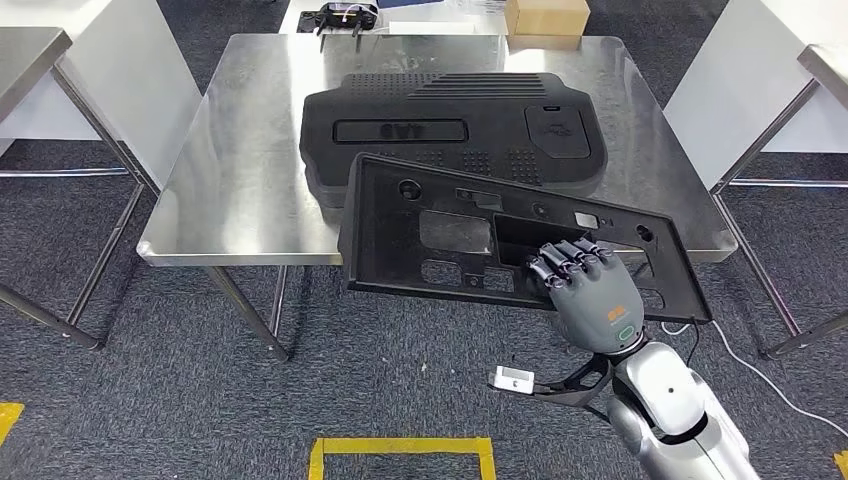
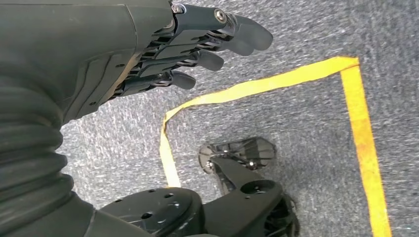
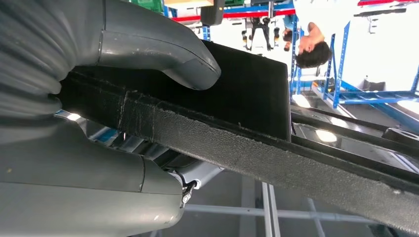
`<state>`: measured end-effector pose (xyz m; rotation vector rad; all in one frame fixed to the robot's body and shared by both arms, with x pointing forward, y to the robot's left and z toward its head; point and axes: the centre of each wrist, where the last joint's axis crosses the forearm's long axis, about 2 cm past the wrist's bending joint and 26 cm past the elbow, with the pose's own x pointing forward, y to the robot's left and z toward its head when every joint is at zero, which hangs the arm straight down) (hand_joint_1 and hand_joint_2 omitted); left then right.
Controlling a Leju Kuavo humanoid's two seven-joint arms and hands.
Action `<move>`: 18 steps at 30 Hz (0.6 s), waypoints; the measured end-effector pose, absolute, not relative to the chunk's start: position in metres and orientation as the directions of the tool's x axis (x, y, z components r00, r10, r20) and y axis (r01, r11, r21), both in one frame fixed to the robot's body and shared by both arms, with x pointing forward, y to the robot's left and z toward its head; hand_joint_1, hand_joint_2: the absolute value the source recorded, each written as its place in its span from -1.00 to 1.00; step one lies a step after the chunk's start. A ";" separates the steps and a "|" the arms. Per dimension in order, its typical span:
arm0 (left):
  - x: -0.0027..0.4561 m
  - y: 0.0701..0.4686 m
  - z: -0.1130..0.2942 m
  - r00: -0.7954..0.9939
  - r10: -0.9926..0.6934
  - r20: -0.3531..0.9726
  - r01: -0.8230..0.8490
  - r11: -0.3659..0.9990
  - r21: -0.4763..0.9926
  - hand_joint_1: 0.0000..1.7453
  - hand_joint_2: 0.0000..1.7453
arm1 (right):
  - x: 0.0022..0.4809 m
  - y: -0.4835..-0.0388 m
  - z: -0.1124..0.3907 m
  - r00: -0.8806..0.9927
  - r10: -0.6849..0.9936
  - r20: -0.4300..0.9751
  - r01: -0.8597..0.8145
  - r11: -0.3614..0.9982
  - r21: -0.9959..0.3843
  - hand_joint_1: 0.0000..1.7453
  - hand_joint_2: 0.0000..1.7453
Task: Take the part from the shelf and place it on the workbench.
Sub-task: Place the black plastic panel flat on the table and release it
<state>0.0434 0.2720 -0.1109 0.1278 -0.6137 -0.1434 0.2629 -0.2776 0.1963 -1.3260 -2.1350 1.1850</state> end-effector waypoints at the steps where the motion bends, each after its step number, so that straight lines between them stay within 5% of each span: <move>1: 0.044 0.272 -0.111 0.808 -0.174 0.564 0.098 0.982 0.162 -1.00 1.00 | 0.266 -0.278 0.197 -0.496 0.858 -0.131 0.554 0.197 -0.809 1.00 1.00; 18: 0.044 0.273 -0.111 0.805 -0.178 0.566 0.102 0.981 0.164 -1.00 1.00 | 0.280 -0.281 0.194 -0.506 0.839 -0.201 0.527 0.116 -0.842 1.00 1.00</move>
